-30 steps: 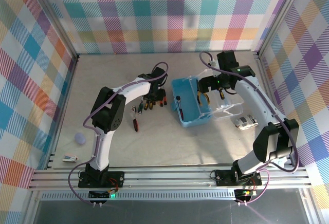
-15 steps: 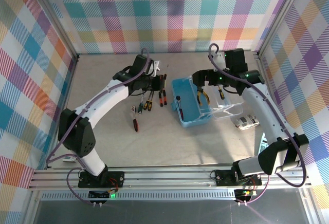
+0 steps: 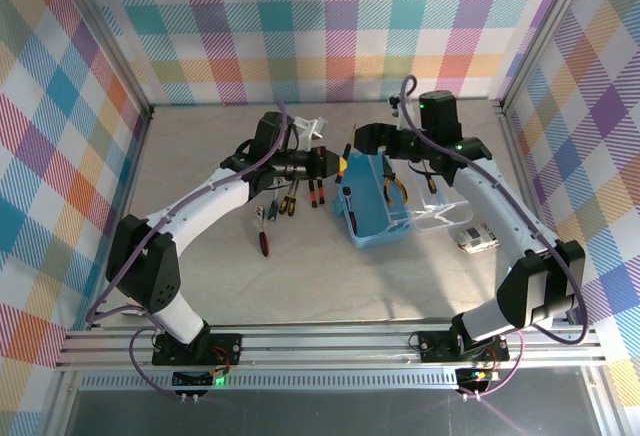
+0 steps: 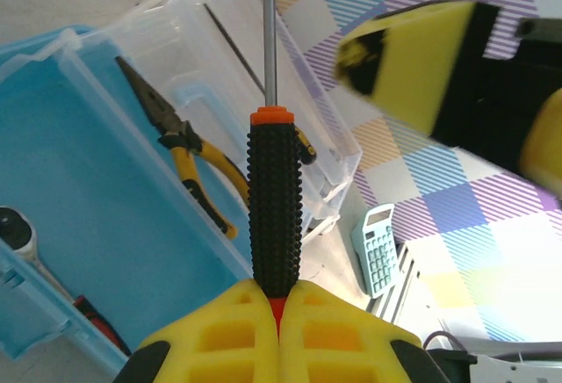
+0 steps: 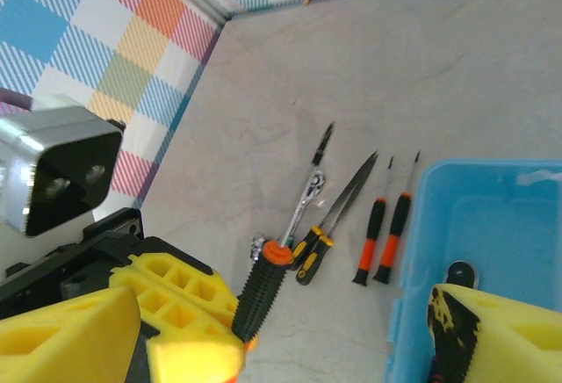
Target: Pack the tool kit
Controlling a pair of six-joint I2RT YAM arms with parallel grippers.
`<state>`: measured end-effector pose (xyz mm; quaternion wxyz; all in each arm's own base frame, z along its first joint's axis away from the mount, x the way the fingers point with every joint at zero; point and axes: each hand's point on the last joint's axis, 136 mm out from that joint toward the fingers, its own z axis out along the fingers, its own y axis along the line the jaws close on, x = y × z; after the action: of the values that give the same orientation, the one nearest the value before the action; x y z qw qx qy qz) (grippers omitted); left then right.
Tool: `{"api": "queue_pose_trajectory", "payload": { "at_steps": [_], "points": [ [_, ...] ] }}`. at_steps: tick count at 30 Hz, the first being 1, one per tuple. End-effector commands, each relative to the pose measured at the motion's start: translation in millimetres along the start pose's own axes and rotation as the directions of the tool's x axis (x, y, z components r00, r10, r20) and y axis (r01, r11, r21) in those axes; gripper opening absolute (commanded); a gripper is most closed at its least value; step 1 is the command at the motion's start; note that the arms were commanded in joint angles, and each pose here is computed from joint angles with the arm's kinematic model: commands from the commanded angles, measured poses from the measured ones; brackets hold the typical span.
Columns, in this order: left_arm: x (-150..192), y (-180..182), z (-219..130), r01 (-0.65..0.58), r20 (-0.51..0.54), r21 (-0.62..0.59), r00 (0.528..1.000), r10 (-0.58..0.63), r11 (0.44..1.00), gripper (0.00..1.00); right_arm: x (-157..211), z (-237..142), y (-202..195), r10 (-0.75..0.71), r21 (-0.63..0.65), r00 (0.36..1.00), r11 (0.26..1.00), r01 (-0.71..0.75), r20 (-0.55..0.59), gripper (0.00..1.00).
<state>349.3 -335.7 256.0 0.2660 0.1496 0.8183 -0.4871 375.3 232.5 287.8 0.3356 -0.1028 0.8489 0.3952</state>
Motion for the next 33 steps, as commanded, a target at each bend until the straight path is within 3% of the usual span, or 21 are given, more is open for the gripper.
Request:
{"api": "queue_pose_trajectory", "payload": {
  "at_steps": [1,5,12,17,23,25,27,31,33],
  "points": [
    [-7.8,-28.8,-9.5,-0.043,0.040,0.072,0.998,0.040,0.996,0.00,-1.7,9.7,8.1,0.008,-0.041,1.000,0.999,-0.008,0.006,0.83],
    [-9.1,-31.6,-10.5,-0.047,0.044,0.077,0.998,0.044,0.996,0.00,2.1,18.4,11.2,0.014,-0.050,1.000,0.999,-0.015,-0.008,0.75],
    [-10.5,-37.1,-14.3,-0.059,0.058,0.089,0.997,0.054,0.994,0.00,8.8,32.0,13.0,0.030,-0.062,0.999,0.998,-0.032,-0.026,0.48],
    [-10.2,-39.8,-16.6,-0.063,0.064,0.098,0.996,0.057,0.993,0.00,9.0,35.5,16.6,0.040,-0.084,0.999,0.996,-0.042,-0.029,0.41],
    [-9.3,-31.7,-13.3,-0.056,0.062,0.069,0.997,0.051,0.996,0.03,5.0,31.4,19.0,0.039,-0.080,0.999,0.996,-0.040,-0.013,0.10],
    [-8.8,-22.3,-12.3,-0.045,0.057,0.023,0.997,0.044,0.999,0.31,-0.4,22.8,15.4,0.025,-0.041,1.000,0.999,-0.025,-0.007,0.01],
    [-9.9,-7.1,-14.2,-0.017,0.046,-0.043,0.999,0.019,0.999,0.54,-10.2,5.7,2.0,0.018,0.007,1.000,1.000,-0.019,0.003,0.00],
    [-2.3,49.9,-31.6,0.081,0.006,-0.285,0.997,-0.083,0.955,0.88,-20.7,-34.4,-52.2,0.011,0.162,0.999,0.987,-0.005,-0.034,0.00],
    [8.8,90.5,-49.0,0.111,-0.021,-0.464,0.990,-0.136,0.879,1.00,-18.5,-54.8,-89.1,0.002,0.290,0.996,0.957,0.024,-0.088,0.00]
  ]
}}
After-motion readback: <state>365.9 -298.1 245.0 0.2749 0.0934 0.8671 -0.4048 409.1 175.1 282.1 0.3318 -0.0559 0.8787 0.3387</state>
